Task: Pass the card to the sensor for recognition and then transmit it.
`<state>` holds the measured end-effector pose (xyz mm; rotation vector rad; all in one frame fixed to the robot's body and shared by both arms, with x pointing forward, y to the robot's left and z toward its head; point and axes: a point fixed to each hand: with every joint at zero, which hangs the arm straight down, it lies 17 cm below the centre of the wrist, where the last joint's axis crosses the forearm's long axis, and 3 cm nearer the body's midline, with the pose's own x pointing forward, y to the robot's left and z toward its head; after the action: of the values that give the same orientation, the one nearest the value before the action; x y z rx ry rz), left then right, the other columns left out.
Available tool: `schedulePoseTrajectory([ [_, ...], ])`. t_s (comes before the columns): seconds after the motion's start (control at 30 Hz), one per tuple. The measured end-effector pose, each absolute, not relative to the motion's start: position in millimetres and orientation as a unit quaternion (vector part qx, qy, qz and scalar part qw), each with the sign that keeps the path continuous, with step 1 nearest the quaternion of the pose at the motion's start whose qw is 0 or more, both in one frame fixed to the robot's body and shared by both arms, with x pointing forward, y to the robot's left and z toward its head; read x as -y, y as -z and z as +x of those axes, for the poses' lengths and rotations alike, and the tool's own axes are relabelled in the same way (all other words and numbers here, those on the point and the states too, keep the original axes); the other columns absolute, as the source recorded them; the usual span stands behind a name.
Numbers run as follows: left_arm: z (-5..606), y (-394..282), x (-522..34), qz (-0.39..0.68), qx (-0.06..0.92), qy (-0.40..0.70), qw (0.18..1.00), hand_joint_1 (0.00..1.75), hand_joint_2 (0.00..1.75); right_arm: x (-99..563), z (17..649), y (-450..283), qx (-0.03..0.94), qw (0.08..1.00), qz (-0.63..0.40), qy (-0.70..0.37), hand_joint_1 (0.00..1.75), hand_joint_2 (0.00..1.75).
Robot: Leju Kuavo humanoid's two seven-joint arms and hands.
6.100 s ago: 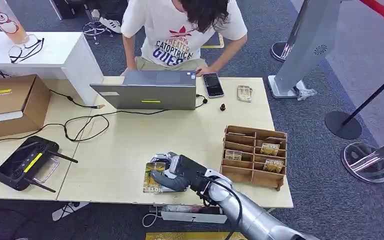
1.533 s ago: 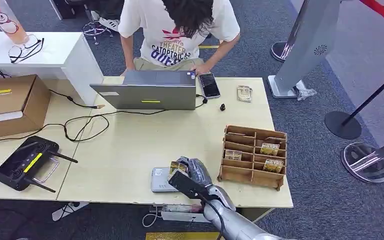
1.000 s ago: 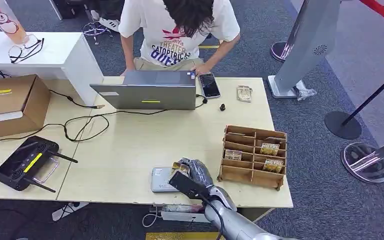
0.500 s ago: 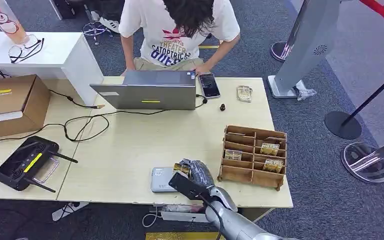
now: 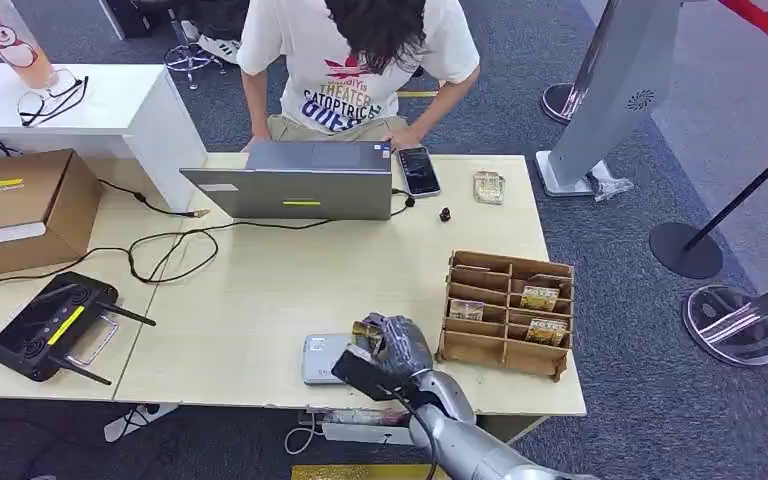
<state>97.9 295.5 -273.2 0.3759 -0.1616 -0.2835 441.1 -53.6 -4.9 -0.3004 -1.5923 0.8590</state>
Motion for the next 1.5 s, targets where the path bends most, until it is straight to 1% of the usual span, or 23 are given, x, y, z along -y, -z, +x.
schedulePoseTrajectory([
  [0.3,97.2,273.3,-295.6,0.186,0.079,0.137,0.97,0.0,0.0,52.2,441.7,-0.3,0.697,0.595,-0.141,-0.376,1.75,1.75],
  [0.5,95.6,273.6,-295.7,0.186,0.078,0.135,0.97,0.0,0.0,45.8,439.5,1.3,0.696,0.61,-0.107,-0.365,1.75,1.75],
  [0.67,93.4,273.9,-295.9,0.186,0.076,0.13,0.971,0.0,0.0,43.1,444.2,-11.8,0.713,0.618,-0.074,-0.323,1.75,1.75],
  [0.83,91.5,274.2,-295.8,0.185,0.075,0.129,0.971,0.0,0.0,45.0,460.2,-50.3,0.754,0.604,-0.054,-0.253,1.75,1.75],
  [1.1,91.3,274.3,-295.4,0.184,0.075,0.129,0.972,0.0,0.0,58.4,483.3,-126.1,0.815,0.554,-0.049,-0.162,1.75,1.75],
  [1.3,91.5,274.4,-295.1,0.183,0.075,0.129,0.972,0.0,0.0,69.9,487.4,-180.2,0.853,0.506,-0.051,-0.118,1.75,1.75],
  [1.5,91.9,274.5,-294.1,0.181,0.075,0.13,0.972,0.0,0.0,78.5,485.8,-230.4,0.885,0.451,-0.062,-0.098,1.75,1.75],
])
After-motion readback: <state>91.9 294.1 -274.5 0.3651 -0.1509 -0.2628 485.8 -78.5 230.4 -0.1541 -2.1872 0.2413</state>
